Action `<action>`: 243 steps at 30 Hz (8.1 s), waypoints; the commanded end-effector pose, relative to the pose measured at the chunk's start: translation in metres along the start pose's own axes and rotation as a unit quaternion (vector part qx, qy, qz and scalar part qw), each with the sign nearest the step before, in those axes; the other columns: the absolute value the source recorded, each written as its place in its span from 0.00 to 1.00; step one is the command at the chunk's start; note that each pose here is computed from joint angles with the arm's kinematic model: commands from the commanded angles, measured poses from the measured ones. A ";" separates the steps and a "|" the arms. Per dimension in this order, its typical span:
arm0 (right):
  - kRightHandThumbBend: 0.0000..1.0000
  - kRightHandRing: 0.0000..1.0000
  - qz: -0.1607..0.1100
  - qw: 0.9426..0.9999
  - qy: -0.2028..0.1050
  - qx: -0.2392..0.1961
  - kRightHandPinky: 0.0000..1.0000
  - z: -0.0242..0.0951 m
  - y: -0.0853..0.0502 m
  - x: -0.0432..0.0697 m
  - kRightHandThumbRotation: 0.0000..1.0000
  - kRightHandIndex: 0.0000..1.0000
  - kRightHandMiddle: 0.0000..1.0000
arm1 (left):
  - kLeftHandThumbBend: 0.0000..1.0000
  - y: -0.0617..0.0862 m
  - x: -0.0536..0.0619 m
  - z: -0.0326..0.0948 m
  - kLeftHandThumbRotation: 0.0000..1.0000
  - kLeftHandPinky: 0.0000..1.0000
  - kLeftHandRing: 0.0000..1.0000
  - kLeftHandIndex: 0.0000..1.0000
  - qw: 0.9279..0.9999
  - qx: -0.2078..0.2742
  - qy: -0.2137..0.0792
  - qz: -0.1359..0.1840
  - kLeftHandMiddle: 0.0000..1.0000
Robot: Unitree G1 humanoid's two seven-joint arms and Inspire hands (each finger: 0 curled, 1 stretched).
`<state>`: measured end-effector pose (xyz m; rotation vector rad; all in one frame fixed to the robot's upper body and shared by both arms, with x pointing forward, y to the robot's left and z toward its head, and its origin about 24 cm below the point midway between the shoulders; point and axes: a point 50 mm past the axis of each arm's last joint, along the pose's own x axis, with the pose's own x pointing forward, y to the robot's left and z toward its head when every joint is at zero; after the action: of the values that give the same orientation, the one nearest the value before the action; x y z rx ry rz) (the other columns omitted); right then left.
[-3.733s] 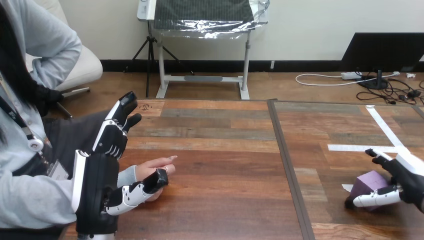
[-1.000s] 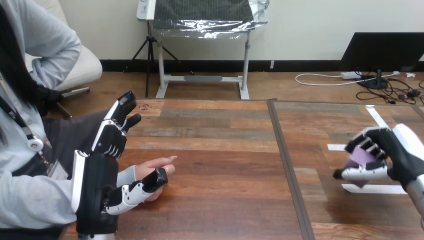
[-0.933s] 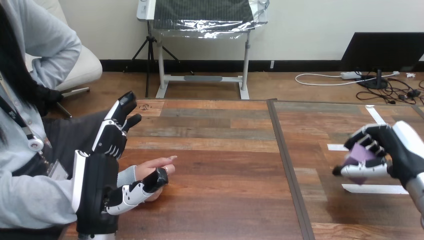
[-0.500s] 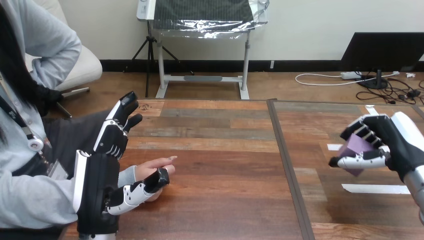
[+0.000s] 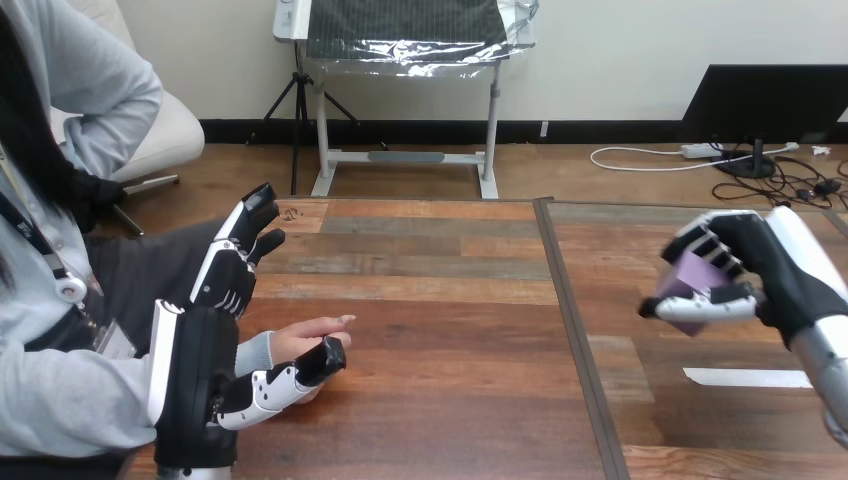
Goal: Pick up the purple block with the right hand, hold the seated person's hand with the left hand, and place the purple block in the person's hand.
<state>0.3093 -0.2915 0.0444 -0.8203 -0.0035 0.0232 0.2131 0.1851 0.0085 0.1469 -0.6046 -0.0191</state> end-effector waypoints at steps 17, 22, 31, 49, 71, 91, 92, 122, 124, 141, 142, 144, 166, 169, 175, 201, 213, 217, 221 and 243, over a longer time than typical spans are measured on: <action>0.81 0.40 -0.044 0.990 -0.117 0.061 0.35 0.056 -0.002 0.025 0.00 0.48 0.47 | 1.00 0.015 0.021 0.007 0.50 0.80 0.85 0.87 0.996 0.079 -0.037 -0.014 0.86; 0.81 0.38 -0.048 0.988 -0.128 0.071 0.34 0.062 0.002 0.026 0.00 0.48 0.45 | 1.00 0.019 0.024 0.007 0.49 0.81 0.84 0.87 0.994 0.106 -0.034 -0.021 0.85; 0.80 0.38 -0.056 0.985 -0.139 0.090 0.33 0.071 0.011 0.027 0.00 0.48 0.45 | 1.00 0.027 0.027 0.005 0.50 0.85 0.86 0.88 0.984 0.173 -0.018 -0.041 0.87; 0.79 0.38 -0.065 0.975 -0.162 0.136 0.33 0.086 0.026 0.027 0.00 0.48 0.45 | 1.00 0.044 0.036 0.001 0.46 0.67 0.74 0.89 0.954 0.287 0.016 -0.089 0.78; 0.78 0.40 -0.057 0.967 -0.174 0.178 0.35 0.090 0.044 0.027 0.00 0.48 0.47 | 1.00 0.064 0.043 -0.012 0.40 0.69 0.76 0.85 0.917 0.360 0.071 -0.156 0.80; 0.76 0.40 -0.055 0.959 -0.163 0.225 0.34 0.090 0.060 0.026 0.00 0.49 0.48 | 1.00 0.078 0.050 -0.025 0.45 0.69 0.76 0.84 0.863 0.432 0.118 -0.235 0.81; 0.76 0.40 -0.055 0.958 -0.162 0.229 0.34 0.091 0.061 0.025 0.00 0.49 0.48 | 1.00 0.079 0.050 -0.026 0.45 0.69 0.76 0.85 0.859 0.435 0.122 -0.239 0.81; 0.75 0.39 -0.052 0.946 -0.171 0.271 0.34 0.094 0.068 0.021 0.00 0.49 0.47 | 1.00 0.082 0.059 -0.039 0.26 0.65 0.71 0.77 0.783 0.510 0.151 -0.324 0.74; 0.75 0.39 -0.052 0.945 -0.170 0.273 0.33 0.095 0.069 0.020 0.00 0.49 0.47 | 1.00 0.082 0.060 -0.040 0.24 0.64 0.70 0.76 0.779 0.514 0.150 -0.328 0.73; 0.75 0.39 -0.049 0.944 -0.172 0.277 0.33 0.094 0.070 0.016 0.00 0.49 0.46 | 1.00 0.083 0.057 -0.050 0.04 0.52 0.56 0.64 0.747 0.539 0.170 -0.351 0.61; 0.75 0.39 -0.049 0.944 -0.173 0.277 0.33 0.094 0.070 0.016 0.00 0.49 0.46 | 1.00 0.083 0.057 -0.050 0.04 0.51 0.55 0.63 0.746 0.539 0.170 -0.352 0.60; 0.76 0.39 -0.049 0.944 -0.173 0.278 0.33 0.094 0.070 0.016 0.00 0.50 0.46 | 1.00 0.083 0.057 -0.051 0.02 0.50 0.53 0.62 0.743 0.542 0.169 -0.354 0.58; 0.75 0.40 -0.044 0.942 -0.169 0.285 0.34 0.093 0.074 0.013 0.00 0.50 0.47 | 0.91 0.078 0.056 -0.054 0.00 0.34 0.37 0.45 0.754 0.531 0.172 -0.346 0.42; 0.75 0.40 -0.042 0.942 -0.169 0.286 0.34 0.093 0.075 0.013 0.00 0.50 0.47 | 0.90 0.078 0.056 -0.053 0.00 0.34 0.36 0.44 0.758 0.527 0.169 -0.345 0.41; 0.75 0.40 -0.039 0.942 -0.168 0.288 0.34 0.093 0.077 0.013 0.00 0.50 0.47 | 0.89 0.077 0.057 -0.052 0.00 0.33 0.35 0.43 0.761 0.523 0.168 -0.345 0.40; 0.77 0.41 -0.025 0.944 -0.164 0.286 0.36 0.095 0.086 0.013 0.00 0.50 0.48 | 0.89 0.074 0.060 -0.045 0.00 0.30 0.31 0.37 0.783 0.508 0.143 -0.330 0.36; 0.77 0.41 -0.019 0.943 -0.159 0.293 0.36 0.098 0.091 0.014 0.00 0.50 0.47 | 0.90 0.070 0.063 -0.041 0.00 0.29 0.31 0.37 0.796 0.499 0.122 -0.321 0.36; 0.77 0.40 -0.016 0.944 -0.157 0.291 0.36 0.099 0.093 0.014 0.00 0.50 0.47 | 0.90 0.068 0.064 -0.039 0.00 0.29 0.30 0.36 0.801 0.493 0.115 -0.318 0.35; 0.77 0.41 -0.012 0.943 -0.151 0.298 0.36 0.100 0.098 0.014 0.00 0.50 0.48 | 0.90 0.066 0.065 -0.036 0.00 0.28 0.30 0.36 0.808 0.490 0.101 -0.312 0.35; 0.78 0.39 0.020 0.939 -0.140 0.314 0.34 0.105 0.117 0.012 0.00 0.49 0.47 | 0.87 0.054 0.077 -0.020 0.00 0.28 0.29 0.35 0.816 0.480 0.065 -0.314 0.34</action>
<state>0.3053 -0.1447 0.0117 -0.1743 -0.1664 0.1458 0.2665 0.2564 0.0062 1.3778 -0.1595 -0.4102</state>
